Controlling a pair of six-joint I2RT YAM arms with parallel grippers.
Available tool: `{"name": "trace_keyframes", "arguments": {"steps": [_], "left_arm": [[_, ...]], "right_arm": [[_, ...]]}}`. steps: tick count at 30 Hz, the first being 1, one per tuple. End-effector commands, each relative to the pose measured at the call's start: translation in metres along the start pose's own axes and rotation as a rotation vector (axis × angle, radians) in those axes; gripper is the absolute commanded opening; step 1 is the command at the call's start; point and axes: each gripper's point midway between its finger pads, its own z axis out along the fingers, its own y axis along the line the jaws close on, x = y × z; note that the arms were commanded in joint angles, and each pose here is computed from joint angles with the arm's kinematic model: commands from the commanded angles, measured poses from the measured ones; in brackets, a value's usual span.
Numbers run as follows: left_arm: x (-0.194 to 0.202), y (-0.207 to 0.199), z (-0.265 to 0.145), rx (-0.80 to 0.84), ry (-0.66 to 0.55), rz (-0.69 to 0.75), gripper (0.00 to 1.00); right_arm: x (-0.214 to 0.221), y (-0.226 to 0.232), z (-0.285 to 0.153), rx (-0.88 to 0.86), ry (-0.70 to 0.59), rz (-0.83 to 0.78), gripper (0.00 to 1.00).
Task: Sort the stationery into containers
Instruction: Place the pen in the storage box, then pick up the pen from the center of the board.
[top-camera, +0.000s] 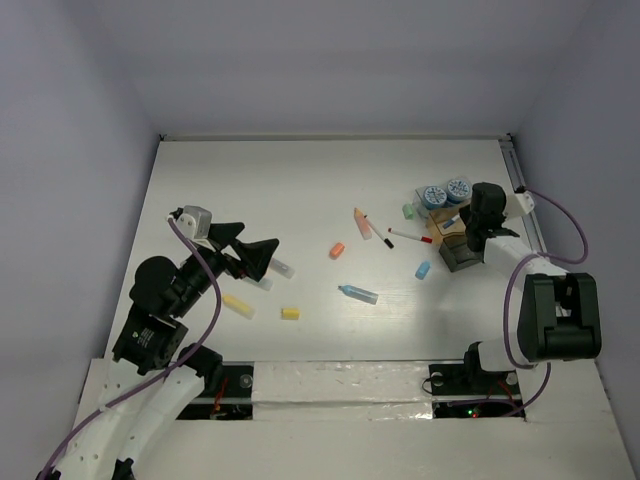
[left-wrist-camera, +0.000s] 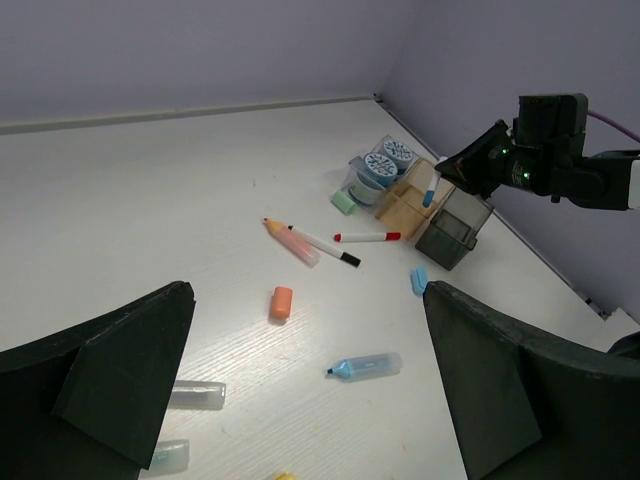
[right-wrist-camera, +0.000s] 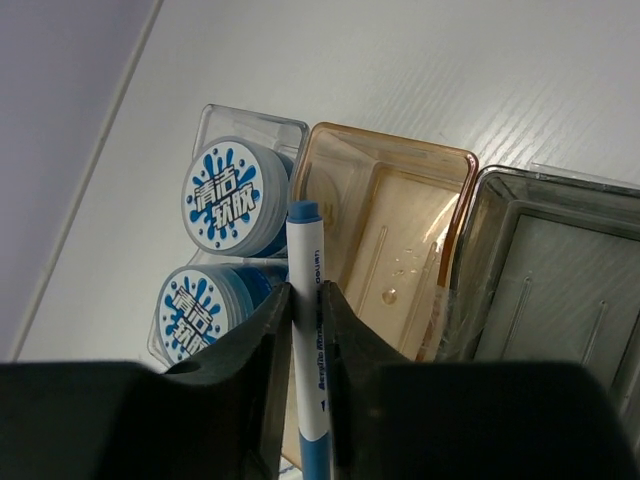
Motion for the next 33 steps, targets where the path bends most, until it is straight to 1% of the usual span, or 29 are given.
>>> {"name": "trace_keyframes", "arguments": {"steps": [1, 4, 6, 8, 12, 15, 16, 17, 19, 20, 22, 23, 26, 27, 28, 29, 30, 31, 33], "left_arm": [[-0.01, -0.006, 0.002, 0.027, -0.03, 0.014, 0.99], [-0.01, -0.006, 0.002, 0.028, -0.029, 0.014, 0.99], [-0.01, -0.006, 0.003, 0.028, -0.029, 0.014, 0.99], [-0.01, -0.006, 0.003, 0.03, -0.029, 0.014, 0.99], [-0.009, -0.006, 0.003, 0.03, -0.029, 0.013, 0.99], [-0.01, -0.005, 0.002, 0.023, -0.032, 0.014, 0.99], [-0.01, -0.004, 0.002, 0.022, -0.033, 0.014, 0.99], [-0.01, -0.004, 0.003, 0.021, -0.032, 0.013, 0.99], [-0.01, -0.004, 0.003, 0.024, -0.029, 0.015, 0.99], [-0.01, -0.004, 0.003, 0.022, -0.03, 0.015, 0.99], [-0.01, -0.001, 0.004, 0.011, -0.03, 0.014, 0.99], [-0.009, -0.001, 0.004, 0.01, -0.029, 0.016, 0.99], [-0.01, 0.002, 0.005, -0.001, -0.029, 0.016, 0.99], [-0.009, 0.002, 0.005, 0.0, -0.027, 0.015, 0.99], [-0.009, 0.001, 0.005, 0.002, -0.027, 0.015, 0.99], [-0.009, 0.001, 0.005, 0.003, -0.026, 0.015, 0.99], [-0.01, 0.004, 0.006, -0.006, -0.028, 0.015, 0.99], [-0.009, 0.004, 0.006, -0.004, -0.024, 0.015, 0.99], [-0.009, 0.003, 0.006, -0.003, -0.024, 0.015, 0.99]], "right_arm": [[-0.02, 0.022, 0.002, -0.059, -0.061, 0.054, 0.28], [-0.023, 0.029, -0.001, -0.089, -0.058, 0.038, 0.37], [-0.03, 0.036, -0.006, -0.111, -0.064, 0.023, 0.38], [-0.029, 0.044, -0.011, -0.149, -0.046, 0.003, 0.43], [-0.028, 0.068, -0.023, -0.261, 0.008, -0.053, 0.44], [-0.018, 0.101, -0.046, -0.431, 0.089, -0.158, 0.41], [-0.002, 0.115, -0.058, -0.523, 0.164, -0.212, 0.39], [0.004, 0.13, -0.069, -0.585, 0.204, -0.297, 0.39], [0.039, 0.153, -0.095, -0.701, 0.324, -0.42, 0.41], [0.053, 0.157, -0.097, -0.697, 0.375, -0.513, 0.41], [0.083, 0.166, -0.113, -0.72, 0.422, -0.628, 0.41], [0.091, 0.167, -0.115, -0.726, 0.428, -0.688, 0.4], [0.113, 0.171, -0.121, -0.738, 0.476, -0.804, 0.35], [0.127, 0.16, -0.117, -0.705, 0.527, -0.849, 0.35], [0.122, 0.168, -0.116, -0.704, 0.519, -0.864, 0.34], [0.127, 0.166, -0.116, -0.686, 0.529, -0.9, 0.34], [0.14, 0.153, -0.112, -0.65, 0.576, -0.967, 0.34], [0.136, 0.158, -0.111, -0.645, 0.567, -0.986, 0.33], [0.144, 0.148, -0.112, -0.609, 0.596, -1.06, 0.33]]}}
